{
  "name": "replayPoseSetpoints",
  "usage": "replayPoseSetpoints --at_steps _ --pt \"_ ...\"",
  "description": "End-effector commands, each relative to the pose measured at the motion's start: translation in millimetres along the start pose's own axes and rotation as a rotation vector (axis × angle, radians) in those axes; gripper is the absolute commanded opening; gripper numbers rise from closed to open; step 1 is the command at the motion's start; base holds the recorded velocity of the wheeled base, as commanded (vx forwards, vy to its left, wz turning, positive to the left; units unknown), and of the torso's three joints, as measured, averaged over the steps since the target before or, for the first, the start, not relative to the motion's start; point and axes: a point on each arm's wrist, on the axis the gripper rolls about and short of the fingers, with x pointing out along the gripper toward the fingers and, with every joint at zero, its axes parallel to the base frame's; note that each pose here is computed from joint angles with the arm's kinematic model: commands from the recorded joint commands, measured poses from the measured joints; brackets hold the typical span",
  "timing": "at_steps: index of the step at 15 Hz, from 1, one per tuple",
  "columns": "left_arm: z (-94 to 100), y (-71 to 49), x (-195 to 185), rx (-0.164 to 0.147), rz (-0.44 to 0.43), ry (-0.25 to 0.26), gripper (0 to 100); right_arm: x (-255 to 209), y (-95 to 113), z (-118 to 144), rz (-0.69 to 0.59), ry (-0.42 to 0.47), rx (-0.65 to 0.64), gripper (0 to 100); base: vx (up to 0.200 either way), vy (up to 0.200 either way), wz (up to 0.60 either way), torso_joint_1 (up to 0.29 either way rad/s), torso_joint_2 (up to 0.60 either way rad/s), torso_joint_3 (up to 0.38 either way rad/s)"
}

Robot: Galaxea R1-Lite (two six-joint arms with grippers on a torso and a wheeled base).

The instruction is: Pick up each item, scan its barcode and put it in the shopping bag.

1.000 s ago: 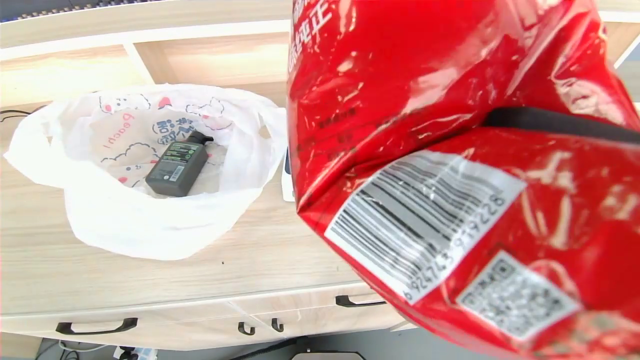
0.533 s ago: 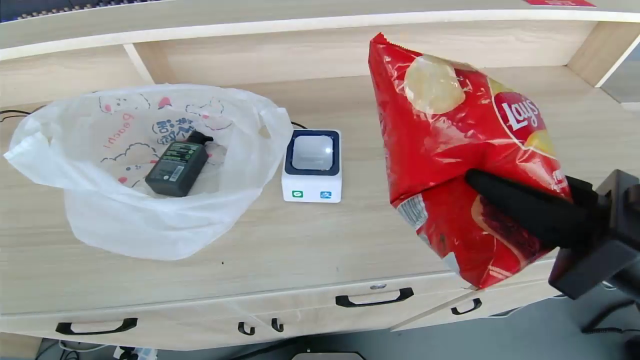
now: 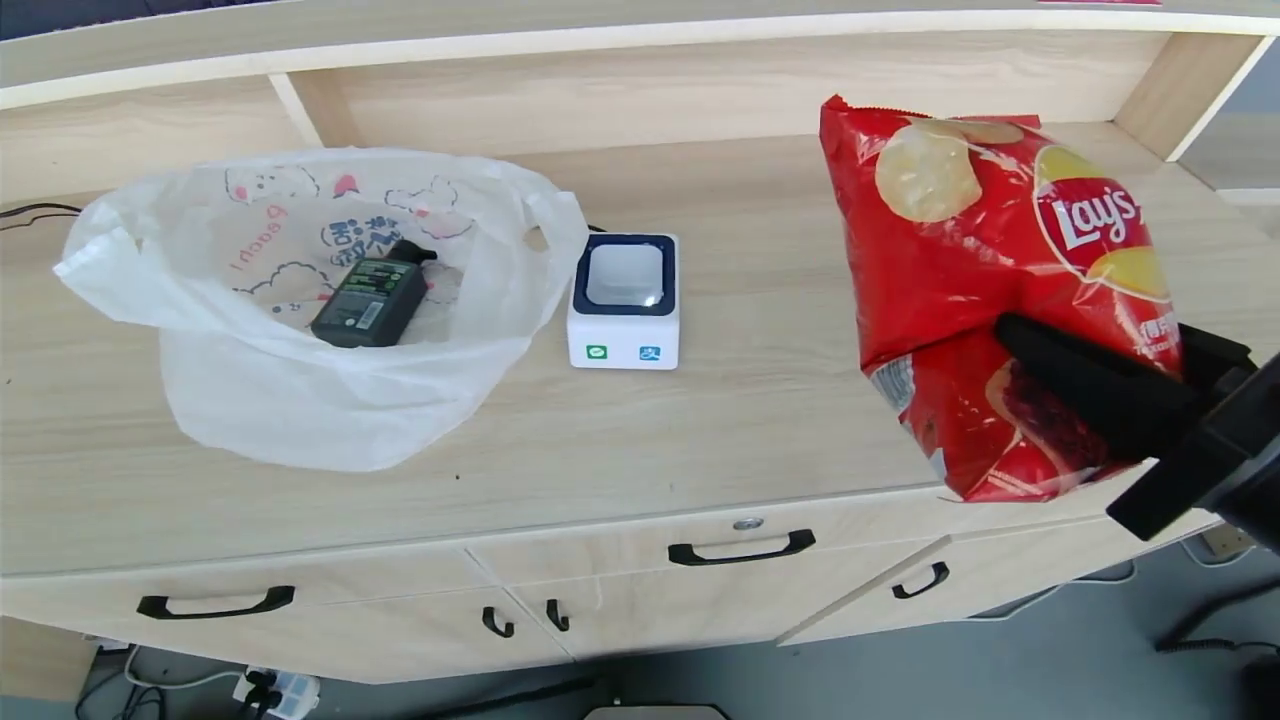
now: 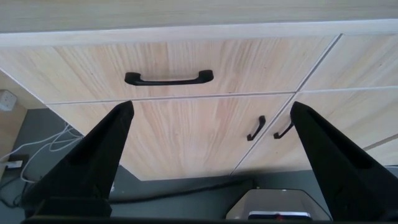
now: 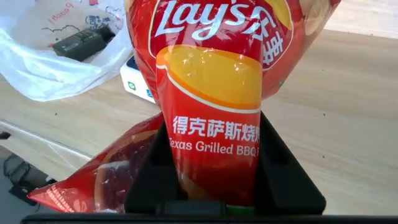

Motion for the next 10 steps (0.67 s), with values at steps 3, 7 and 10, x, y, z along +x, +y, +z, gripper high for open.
replayPoseSetpoints --at_steps 3,7,10 --pt "-0.2 0.0 0.1 -0.003 -0.001 0.004 100 -0.8 -4.3 0.3 -0.023 -0.003 0.019 0 0.0 0.067 0.0 -0.01 0.0 0.006" --pt "0.1 0.0 0.1 -0.011 -0.001 0.001 100 -2.9 -9.8 -4.6 -0.051 0.012 0.056 0 0.0 0.2 0.0 0.005 0.01 0.004" --pt "0.1 0.0 0.1 -0.015 0.001 0.001 100 -2.4 -10.4 -5.2 -0.05 0.014 0.06 0 0.0 0.2 0.0 0.006 0.01 0.004"
